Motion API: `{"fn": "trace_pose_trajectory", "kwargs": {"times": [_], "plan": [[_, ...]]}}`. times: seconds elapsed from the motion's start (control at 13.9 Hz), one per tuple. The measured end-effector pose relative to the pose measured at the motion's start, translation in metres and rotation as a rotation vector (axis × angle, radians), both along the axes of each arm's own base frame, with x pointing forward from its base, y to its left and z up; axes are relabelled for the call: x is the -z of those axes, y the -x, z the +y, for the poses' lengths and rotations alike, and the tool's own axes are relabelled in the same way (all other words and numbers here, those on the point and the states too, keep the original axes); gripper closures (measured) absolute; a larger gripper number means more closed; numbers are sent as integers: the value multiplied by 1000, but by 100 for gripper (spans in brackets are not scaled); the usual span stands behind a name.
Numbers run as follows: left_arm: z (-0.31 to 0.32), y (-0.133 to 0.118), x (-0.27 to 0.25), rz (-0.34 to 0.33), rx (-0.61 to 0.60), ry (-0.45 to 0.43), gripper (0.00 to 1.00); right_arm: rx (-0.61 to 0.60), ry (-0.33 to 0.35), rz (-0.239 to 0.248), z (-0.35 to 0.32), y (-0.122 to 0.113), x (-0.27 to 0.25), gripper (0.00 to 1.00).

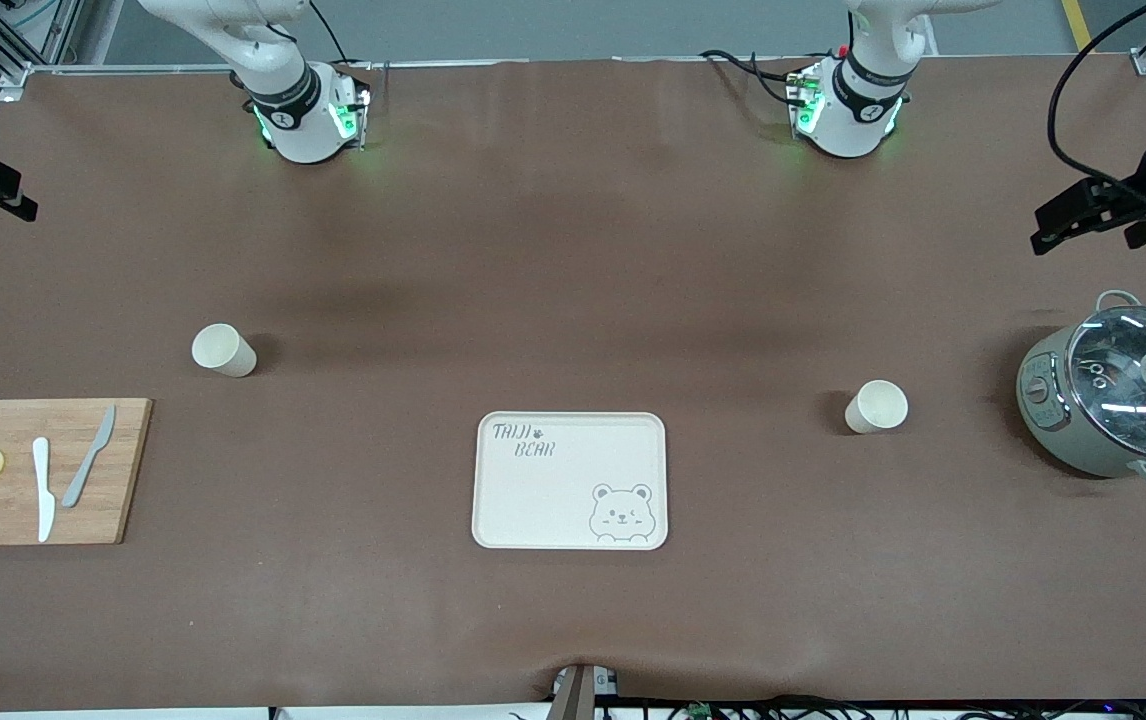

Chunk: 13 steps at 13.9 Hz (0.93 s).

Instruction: Place white IKEA cup upright on tray with both arms

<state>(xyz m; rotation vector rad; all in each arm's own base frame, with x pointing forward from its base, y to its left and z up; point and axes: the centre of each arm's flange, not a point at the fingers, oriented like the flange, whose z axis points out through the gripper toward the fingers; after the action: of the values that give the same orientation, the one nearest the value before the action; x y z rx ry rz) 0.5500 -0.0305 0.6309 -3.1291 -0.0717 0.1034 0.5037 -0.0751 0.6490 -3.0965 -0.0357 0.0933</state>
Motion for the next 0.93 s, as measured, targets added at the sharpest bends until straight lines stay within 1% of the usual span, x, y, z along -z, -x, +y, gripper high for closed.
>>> {"fn": "trace_pose_trajectory", "kwargs": {"times": [0.14,0.29,0.43,0.65,0.79,0.93], "plan": [[-5,-12,25,43,9,4,0,0,0,0,0,0,0,0],[-16,-23,51,57,17,6,0,0,0,1,0,0,0,0],[-34,-27,81,46,9,2,0,0,0,1,0,0,0,0],[-57,-30,132,-2,-28,-6,0,0,0,2,0,0,1,0],[-54,-32,169,-32,-49,1,0,0,0,2,0,0,1,0],[-38,-37,202,-39,-77,7,0,1,0,2,0,0,1,0]]}}
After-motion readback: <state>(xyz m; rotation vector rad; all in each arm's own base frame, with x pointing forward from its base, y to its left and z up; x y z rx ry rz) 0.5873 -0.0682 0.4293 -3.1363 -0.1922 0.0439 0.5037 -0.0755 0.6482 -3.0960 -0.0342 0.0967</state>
